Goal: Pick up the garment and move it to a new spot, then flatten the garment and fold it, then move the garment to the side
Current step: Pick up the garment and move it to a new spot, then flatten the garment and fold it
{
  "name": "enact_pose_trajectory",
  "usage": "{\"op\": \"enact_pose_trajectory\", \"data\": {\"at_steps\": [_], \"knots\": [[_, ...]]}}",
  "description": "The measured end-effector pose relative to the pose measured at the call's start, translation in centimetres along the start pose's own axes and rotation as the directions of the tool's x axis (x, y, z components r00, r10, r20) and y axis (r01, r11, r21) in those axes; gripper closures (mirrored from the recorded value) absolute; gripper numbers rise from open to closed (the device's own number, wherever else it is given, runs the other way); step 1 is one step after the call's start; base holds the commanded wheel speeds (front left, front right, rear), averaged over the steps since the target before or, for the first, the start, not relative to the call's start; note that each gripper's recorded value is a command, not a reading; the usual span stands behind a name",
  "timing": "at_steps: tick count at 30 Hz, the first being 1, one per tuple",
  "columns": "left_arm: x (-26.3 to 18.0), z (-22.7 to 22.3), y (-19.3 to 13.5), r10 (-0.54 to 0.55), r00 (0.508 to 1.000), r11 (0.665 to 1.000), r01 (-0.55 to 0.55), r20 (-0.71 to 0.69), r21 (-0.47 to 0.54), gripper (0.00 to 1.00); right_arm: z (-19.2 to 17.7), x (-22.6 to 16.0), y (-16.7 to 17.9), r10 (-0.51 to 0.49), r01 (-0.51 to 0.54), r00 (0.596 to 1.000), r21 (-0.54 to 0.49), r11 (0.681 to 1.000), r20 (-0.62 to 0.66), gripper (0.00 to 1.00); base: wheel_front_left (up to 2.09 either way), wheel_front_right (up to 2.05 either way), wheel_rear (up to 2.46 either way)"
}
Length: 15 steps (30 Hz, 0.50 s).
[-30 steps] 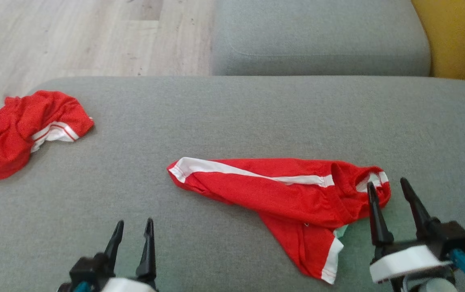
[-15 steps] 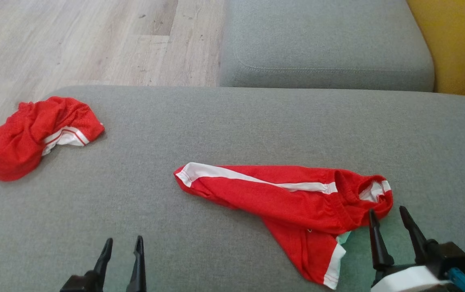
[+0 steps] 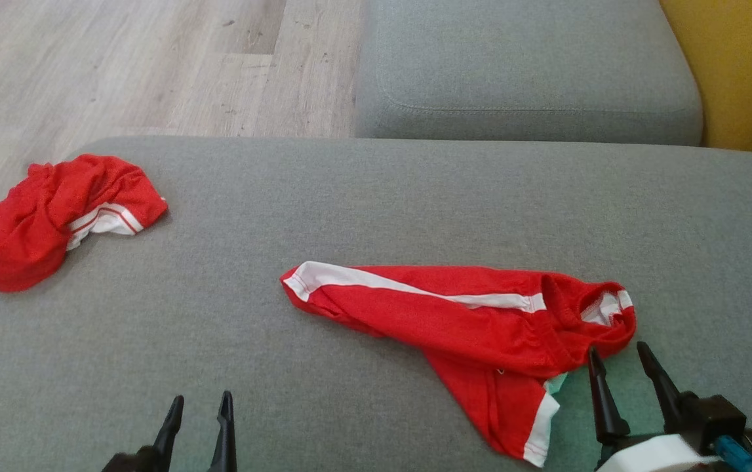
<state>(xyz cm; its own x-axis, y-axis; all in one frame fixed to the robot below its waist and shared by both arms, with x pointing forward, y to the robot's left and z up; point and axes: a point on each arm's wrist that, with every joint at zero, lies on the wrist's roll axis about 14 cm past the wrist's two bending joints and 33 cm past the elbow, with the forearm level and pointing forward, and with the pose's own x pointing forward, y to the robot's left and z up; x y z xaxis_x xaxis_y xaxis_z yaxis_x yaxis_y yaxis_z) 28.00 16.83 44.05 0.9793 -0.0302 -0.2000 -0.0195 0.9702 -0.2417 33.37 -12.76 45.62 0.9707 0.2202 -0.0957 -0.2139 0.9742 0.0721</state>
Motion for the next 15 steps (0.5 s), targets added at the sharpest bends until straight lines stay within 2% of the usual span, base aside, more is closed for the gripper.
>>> {"op": "enact_pose_trajectory", "data": {"at_steps": [15], "knots": [[-0.03,-0.39,0.28,0.014,1.0,1.0,-0.014,-0.021,-0.001,0.0,-0.52,0.3,-0.26,-0.006,0.006,0.999,0.0,1.0,-0.033,0.0,0.0,0.0,0.0]]}}
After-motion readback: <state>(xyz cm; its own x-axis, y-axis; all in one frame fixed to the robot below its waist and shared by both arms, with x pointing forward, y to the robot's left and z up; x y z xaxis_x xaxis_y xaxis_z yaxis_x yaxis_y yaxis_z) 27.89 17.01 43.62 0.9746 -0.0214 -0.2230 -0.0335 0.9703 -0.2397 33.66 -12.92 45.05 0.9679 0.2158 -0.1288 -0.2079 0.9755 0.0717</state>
